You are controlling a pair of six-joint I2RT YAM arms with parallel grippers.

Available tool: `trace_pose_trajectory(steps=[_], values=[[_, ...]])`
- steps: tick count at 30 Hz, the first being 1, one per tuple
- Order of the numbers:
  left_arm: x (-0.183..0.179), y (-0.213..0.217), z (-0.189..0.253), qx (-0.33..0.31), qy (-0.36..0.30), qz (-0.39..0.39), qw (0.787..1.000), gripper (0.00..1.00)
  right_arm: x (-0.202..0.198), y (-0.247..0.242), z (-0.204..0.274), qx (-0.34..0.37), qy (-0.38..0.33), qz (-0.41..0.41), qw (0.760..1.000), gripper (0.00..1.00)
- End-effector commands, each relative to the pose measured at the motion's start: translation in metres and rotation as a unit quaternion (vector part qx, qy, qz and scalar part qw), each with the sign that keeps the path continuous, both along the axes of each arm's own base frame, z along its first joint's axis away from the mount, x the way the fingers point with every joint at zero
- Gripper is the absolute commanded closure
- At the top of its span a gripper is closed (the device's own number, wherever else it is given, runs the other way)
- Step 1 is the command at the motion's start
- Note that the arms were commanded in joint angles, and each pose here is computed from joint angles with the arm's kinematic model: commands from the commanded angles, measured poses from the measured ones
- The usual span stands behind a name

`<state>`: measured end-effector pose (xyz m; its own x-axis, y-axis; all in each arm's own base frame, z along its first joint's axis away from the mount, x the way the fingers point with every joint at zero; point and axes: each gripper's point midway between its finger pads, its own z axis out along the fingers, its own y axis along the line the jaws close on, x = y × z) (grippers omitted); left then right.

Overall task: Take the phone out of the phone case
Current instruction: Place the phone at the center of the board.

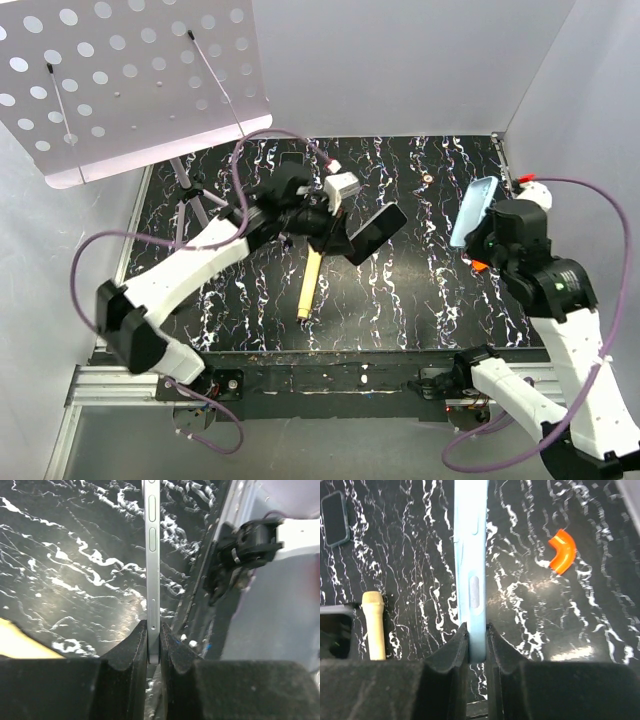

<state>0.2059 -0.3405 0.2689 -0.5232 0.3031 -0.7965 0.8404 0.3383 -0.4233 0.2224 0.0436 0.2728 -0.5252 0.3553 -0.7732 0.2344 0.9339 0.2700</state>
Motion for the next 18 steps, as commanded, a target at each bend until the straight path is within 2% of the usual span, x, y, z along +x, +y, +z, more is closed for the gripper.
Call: trace_pose_trajectory(steps=[1, 5, 10, 15, 18], values=[[0.019, 0.005, -0.024, 0.099, -0.066, -0.135, 0.984, 1.00, -0.031, -0.039, 0.029, -0.057, -0.013, -0.046, 0.997, 0.99], [0.041, -0.018, -0.023, 0.107, -0.076, -0.207, 0.969, 1.00, -0.048, -0.044, 0.045, -0.047, -0.042, -0.044, 0.997, 0.99], [0.066, -0.045, -0.040, 0.120, -0.069, -0.261, 0.955, 1.00, -0.062, -0.034, 0.048, -0.014, -0.063, -0.011, 0.998, 0.99], [0.076, -0.063, -0.070, 0.106, -0.065, -0.293, 0.948, 1.00, -0.076, -0.031, 0.048, 0.013, -0.078, -0.001, 0.997, 0.99], [0.068, -0.076, -0.080, 0.075, -0.032, -0.313, 0.946, 1.00, -0.083, -0.029, 0.047, 0.022, -0.084, 0.010, 0.996, 0.99]])
